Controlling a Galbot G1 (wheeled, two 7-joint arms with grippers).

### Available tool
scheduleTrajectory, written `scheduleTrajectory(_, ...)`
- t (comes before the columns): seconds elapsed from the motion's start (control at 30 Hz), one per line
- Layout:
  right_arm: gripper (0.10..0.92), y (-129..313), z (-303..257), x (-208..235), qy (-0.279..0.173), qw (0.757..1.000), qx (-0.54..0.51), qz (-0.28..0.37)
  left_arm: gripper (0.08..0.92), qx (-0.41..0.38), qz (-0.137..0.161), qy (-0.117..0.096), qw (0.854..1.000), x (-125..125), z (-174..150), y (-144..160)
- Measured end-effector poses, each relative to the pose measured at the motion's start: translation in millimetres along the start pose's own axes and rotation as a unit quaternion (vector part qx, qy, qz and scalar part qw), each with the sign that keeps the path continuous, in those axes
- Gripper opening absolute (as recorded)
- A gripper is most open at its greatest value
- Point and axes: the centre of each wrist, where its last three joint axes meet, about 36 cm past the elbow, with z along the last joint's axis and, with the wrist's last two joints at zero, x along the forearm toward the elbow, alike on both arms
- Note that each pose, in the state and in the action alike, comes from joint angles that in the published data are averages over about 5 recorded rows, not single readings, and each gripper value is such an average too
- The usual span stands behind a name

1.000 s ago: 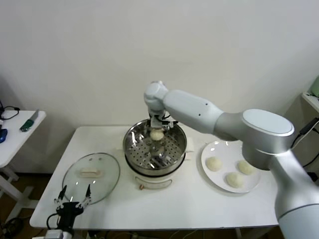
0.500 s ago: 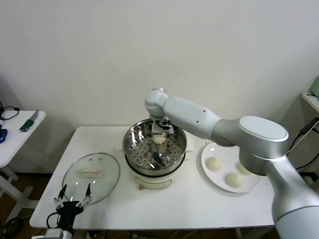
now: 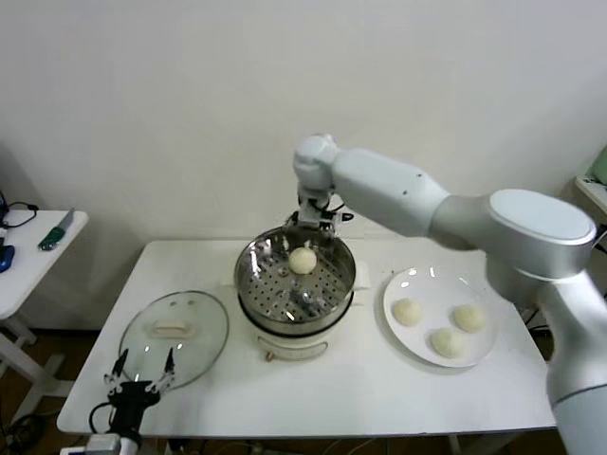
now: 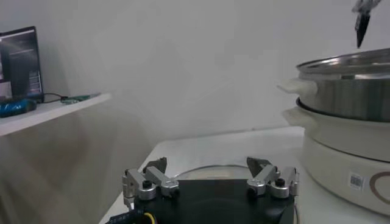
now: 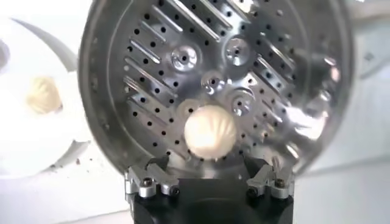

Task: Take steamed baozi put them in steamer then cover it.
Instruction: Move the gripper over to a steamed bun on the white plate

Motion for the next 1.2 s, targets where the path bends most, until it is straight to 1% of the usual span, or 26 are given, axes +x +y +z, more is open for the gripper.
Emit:
scheduleTrajectory(0.1, 0.823, 29.9, 17.9, 12.4, 0.002, 0.997, -0.079, 0.017, 0.823, 0.003, 0.000, 0.002, 1.000, 2.6, -1.2, -1.8)
scheduleTrajectory(0.2, 0.823, 64.4, 31.2, 16.3, 0.002, 0.986, -0.166, 0.028, 0.823, 0.011, 0.000, 0.003, 1.000, 4.9, -5.0, -4.5)
scheduleTrajectory(0.37, 0.823, 122.3, 47.4, 13.7, -0.012, 0.953, -0.301, 0.027, 0.823, 0.024, 0.004, -0.001, 1.000, 4.3, -15.2, -9.2)
scheduleTrajectory(0.53, 0.823, 177.3, 58.1, -2.5, -0.029, 0.917, -0.398, 0.003, 0.823, 0.031, 0.003, -0.002, 1.000, 3.6, -19.6, -10.4)
scheduleTrajectory(0.67, 0.823, 210.1, 58.4, -27.6, -0.040, 0.896, -0.442, -0.025, 0.823, 0.035, 0.002, 0.001, 0.999, 5.3, -21.1, -9.6)
scheduleTrajectory(0.8, 0.823, 234.6, 54.6, -55.9, -0.044, 0.882, -0.467, -0.050, 0.823, 0.038, -0.002, 0.002, 0.999, 5.2, -22.0, -8.1)
scheduleTrajectory(1.0, 0.823, 262.8, 46.2, -96.5, -0.042, 0.868, -0.489, -0.077, 0.823, 0.041, -0.002, 0.003, 0.999, 5.8, -23.0, -6.7)
scheduleTrajectory(1.2, 0.823, 282.0, 39.0, -128.6, -0.040, 0.858, -0.503, -0.093, 0.823, 0.039, -0.002, 0.006, 0.999, 5.4, -22.2, -5.2)
